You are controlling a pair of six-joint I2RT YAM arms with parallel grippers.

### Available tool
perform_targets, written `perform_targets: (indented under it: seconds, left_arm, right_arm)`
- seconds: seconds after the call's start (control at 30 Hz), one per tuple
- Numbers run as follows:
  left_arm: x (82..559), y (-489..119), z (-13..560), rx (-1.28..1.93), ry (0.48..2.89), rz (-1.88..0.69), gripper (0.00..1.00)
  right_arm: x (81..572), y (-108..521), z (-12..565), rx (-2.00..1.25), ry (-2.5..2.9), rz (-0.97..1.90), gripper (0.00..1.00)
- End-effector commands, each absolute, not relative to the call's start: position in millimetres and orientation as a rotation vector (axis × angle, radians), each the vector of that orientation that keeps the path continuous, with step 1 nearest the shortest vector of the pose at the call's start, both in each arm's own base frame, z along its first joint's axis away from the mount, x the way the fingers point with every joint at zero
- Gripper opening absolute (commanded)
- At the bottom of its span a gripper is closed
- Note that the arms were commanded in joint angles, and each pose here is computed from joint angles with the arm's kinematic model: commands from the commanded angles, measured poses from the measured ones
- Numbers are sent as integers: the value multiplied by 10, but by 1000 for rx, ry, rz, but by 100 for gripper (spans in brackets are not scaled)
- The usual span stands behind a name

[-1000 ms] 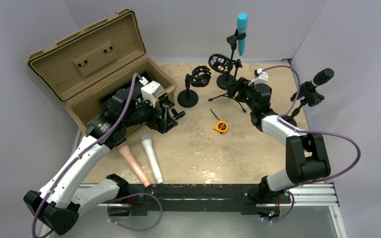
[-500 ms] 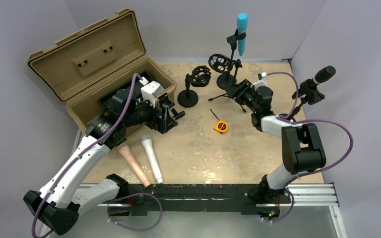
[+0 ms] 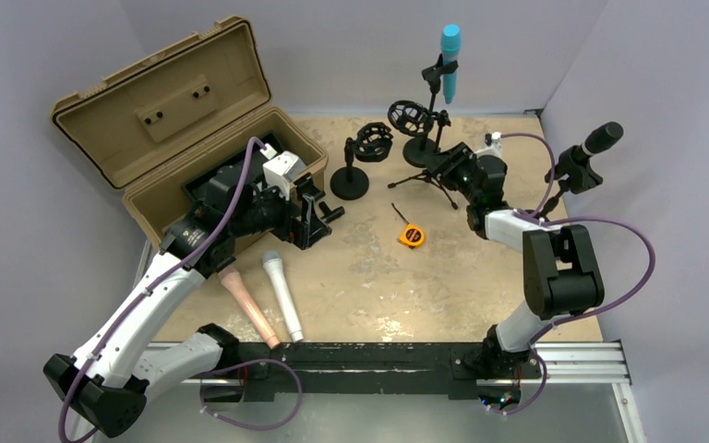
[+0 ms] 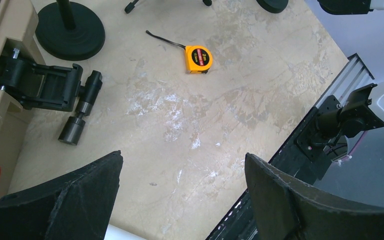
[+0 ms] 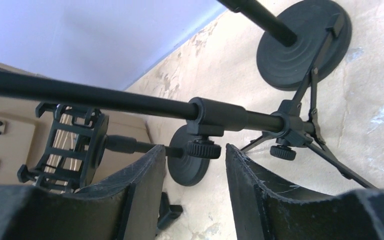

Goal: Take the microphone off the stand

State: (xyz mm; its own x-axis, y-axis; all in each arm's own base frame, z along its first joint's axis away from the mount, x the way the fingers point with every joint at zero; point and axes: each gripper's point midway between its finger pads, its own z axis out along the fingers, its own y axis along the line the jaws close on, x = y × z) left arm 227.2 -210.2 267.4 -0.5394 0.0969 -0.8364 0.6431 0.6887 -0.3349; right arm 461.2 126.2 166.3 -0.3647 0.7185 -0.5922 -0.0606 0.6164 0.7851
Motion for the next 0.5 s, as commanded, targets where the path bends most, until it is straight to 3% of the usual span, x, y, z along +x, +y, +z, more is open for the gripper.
perform_targets:
  seconds: [0.0,0.37,0.47]
  left_arm:
    - [2291,-2120,2888,586,1972,-805,89]
    - [2294,-2137,2864,591,1981,-810,89]
    - [2299,-2137,2861,591,1982,-809,89]
  right_arm:
    - [4778,1099,1863,547,1706,808,45]
    - [4833,986,1802,521,1737,616,1]
    - [4870,946,1836,502,1749,466,0]
